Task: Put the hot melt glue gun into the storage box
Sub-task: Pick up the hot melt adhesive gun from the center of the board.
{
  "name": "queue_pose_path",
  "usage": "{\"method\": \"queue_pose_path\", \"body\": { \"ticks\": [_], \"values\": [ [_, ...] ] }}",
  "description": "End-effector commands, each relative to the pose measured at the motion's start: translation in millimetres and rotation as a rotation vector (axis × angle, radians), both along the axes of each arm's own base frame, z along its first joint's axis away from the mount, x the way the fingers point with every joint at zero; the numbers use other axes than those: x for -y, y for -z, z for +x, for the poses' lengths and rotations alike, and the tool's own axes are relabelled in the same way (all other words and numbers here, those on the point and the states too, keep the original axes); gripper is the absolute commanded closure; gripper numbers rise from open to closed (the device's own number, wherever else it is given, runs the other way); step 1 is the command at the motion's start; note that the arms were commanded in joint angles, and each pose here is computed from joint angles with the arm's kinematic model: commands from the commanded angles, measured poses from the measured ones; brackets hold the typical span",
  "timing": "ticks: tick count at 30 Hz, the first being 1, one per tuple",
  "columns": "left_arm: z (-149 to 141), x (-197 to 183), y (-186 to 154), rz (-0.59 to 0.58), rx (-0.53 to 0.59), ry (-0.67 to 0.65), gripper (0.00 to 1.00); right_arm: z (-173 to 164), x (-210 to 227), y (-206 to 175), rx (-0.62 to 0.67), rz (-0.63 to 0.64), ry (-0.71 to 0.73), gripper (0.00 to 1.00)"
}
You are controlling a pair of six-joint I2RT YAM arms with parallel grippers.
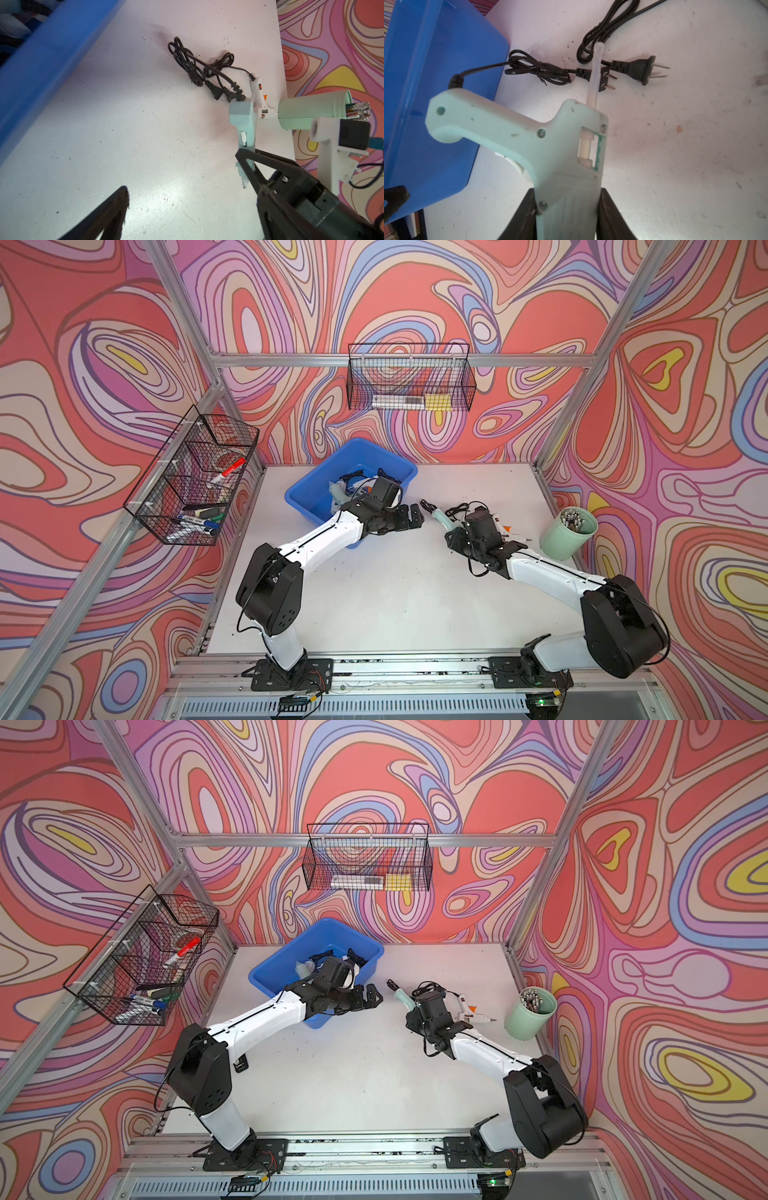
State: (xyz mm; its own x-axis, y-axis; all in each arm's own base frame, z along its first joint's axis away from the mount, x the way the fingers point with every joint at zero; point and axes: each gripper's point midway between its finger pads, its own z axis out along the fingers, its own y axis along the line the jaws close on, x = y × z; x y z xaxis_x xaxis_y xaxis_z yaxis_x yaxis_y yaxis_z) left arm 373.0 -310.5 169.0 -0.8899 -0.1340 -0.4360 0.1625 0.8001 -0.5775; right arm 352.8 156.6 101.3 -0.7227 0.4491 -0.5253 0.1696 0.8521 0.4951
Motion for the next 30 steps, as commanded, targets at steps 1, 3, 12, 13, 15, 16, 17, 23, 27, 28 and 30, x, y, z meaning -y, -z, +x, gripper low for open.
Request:
{"method": "queue_pose_path", "body": {
  "ticks": [1, 3, 12, 13, 15, 16, 17, 23, 27, 28, 30],
  "values": [
    [10, 24, -12, -0.131, 0.034, 0.005, 0.01, 4, -9, -20, 0.079, 0.051, -0.011, 1.00],
    [12, 36, -16, -0.173, 0.043, 0.015, 0.01, 3, -11, -23, 0.088, 0.055, -0.011, 1.00],
    [23, 73, -13, -0.215, 0.046, 0.057, 0.08, -3, -23, -35, 0.128, 0.066, -0.029, 1.00],
    [25, 75, -12, -0.217, 0.044, 0.059, 0.11, -4, -24, -36, 0.131, 0.066, -0.030, 1.00],
    [25, 79, -12, -0.223, 0.039, 0.066, 0.15, -5, -26, -36, 0.134, 0.062, -0.036, 1.00],
    [26, 80, -12, -0.228, 0.037, 0.070, 0.19, -6, -26, -37, 0.137, 0.060, -0.036, 1.00],
    [26, 82, -12, -0.234, 0.035, 0.072, 0.23, -6, -27, -38, 0.139, 0.060, -0.037, 1.00],
    [24, 85, -14, -0.253, 0.031, 0.086, 0.59, -7, -27, -41, 0.152, 0.050, -0.035, 1.00],
    [23, 86, -17, -0.257, 0.031, 0.092, 0.79, -7, -27, -45, 0.161, 0.041, -0.037, 1.00],
    [23, 86, -19, -0.260, 0.031, 0.093, 0.84, -8, -27, -46, 0.164, 0.038, -0.037, 1.00],
    [22, 87, -22, -0.267, 0.035, 0.100, 0.96, -8, -27, -47, 0.168, 0.030, -0.037, 1.00]
  ]
}}
